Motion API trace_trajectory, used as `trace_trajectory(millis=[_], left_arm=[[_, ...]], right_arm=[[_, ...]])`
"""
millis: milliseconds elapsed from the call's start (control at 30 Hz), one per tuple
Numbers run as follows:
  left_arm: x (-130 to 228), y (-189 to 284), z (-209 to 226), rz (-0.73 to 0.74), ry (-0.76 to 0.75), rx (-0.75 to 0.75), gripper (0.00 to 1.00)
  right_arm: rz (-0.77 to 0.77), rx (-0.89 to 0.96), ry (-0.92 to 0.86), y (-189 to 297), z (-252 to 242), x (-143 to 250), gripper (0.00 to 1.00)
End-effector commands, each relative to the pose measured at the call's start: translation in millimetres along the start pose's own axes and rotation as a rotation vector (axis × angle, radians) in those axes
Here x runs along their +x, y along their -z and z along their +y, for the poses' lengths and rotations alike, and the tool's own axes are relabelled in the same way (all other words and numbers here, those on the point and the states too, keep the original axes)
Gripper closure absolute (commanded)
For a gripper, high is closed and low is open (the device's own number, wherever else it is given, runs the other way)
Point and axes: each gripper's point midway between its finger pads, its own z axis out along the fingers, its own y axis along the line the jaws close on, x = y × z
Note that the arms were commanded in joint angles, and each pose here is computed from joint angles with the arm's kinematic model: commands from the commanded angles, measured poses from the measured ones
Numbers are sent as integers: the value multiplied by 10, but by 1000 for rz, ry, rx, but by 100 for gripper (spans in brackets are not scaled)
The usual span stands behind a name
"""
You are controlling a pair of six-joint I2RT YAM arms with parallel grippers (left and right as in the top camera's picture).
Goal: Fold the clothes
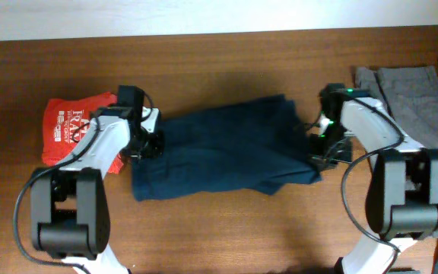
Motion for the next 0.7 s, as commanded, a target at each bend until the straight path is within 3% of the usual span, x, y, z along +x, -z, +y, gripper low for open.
trace_trajectory(millis=[0, 133, 333, 433, 467, 500, 567, 667], left_arm=[[18, -107, -78, 16, -31, 19, 89], [29, -114, -90, 21, -33, 20, 89], [96, 14, -129, 67, -25, 32, 90], [-9, 206, -262, 34, -32, 87, 90], [-110, 336, -413, -9, -45, 155, 90], [-150, 386, -480, -28, -54, 182, 89], [-210, 439, -611, -60, -77, 227, 89], [-227, 356, -684, -69, -118, 191, 89]], right_arm=[[-30, 93, -160, 33, -418, -78, 95], [-9, 87, -151, 39, -492, -45, 70], [-76, 27, -128, 320, -475, -104, 67], [-162, -229, 104, 604, 11, -182, 68], [-214, -380, 187, 764, 329, -210, 77], [-229, -415, 197, 797, 421, -233, 87], [-262, -444, 239, 807, 592, -302, 96], [-318, -446, 333, 714, 934, -462, 96]])
